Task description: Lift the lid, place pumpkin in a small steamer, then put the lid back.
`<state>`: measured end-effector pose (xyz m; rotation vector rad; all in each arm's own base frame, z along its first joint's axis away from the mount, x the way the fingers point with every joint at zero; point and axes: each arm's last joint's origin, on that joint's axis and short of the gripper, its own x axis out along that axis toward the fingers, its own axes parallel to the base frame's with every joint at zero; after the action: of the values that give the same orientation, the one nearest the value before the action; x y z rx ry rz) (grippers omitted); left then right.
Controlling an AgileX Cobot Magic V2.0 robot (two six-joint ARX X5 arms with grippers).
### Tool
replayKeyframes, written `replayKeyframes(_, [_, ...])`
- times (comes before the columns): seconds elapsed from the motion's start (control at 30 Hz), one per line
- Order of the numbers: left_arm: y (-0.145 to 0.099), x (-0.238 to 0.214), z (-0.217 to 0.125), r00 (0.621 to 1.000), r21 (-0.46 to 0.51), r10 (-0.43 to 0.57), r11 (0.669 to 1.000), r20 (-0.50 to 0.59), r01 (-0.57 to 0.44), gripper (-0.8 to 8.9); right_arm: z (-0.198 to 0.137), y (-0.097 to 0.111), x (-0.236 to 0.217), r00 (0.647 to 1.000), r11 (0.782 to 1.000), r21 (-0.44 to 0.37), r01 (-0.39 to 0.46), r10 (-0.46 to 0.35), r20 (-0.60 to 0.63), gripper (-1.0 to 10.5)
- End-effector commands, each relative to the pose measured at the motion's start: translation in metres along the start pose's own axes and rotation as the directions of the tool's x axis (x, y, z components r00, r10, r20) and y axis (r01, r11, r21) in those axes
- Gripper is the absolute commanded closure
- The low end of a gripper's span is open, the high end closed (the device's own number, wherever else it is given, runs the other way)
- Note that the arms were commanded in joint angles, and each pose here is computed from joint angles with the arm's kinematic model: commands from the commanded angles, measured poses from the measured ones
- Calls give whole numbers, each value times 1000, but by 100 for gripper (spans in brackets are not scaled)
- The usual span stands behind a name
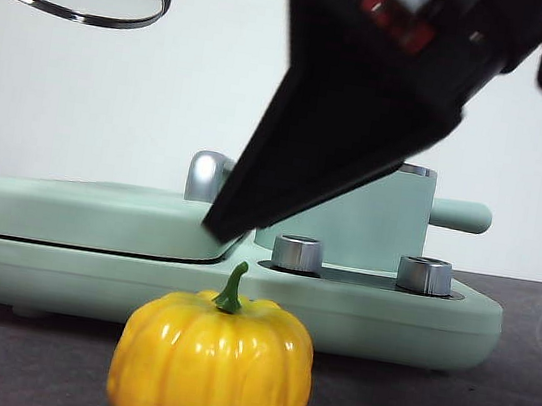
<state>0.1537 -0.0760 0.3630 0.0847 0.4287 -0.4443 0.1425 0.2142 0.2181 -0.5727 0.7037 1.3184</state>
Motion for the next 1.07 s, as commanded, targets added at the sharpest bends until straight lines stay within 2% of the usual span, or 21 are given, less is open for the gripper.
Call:
replayKeyframes(0.03, [0, -3, 7, 999, -3, 1, 1000, 44, 0, 798, 5, 1, 8, 1000, 1000, -9, 5, -5, -7, 507])
replayKeyframes(0.8, [0, -3, 7, 999, -2, 1, 1000, 45, 0, 798, -8, -4, 46, 992, 1000, 19, -21, 24, -127, 482])
replayKeyframes(0.87, [0, -3, 7, 999, -2, 1, 1000, 45, -1, 798, -8, -4, 46, 992, 999, 30, -21, 24, -127, 507])
replayKeyframes(0.93, [0, -3, 7, 999, -2, 1, 1000, 45, -1, 798, -7, -4, 45, 992, 998, 50, -23, 29, -122, 587])
replayKeyframes(1.07, [0, -3, 7, 999, -2, 1, 1000, 45, 0, 798, -2, -3, 37, 995, 995, 96, -34, 43, -91, 601])
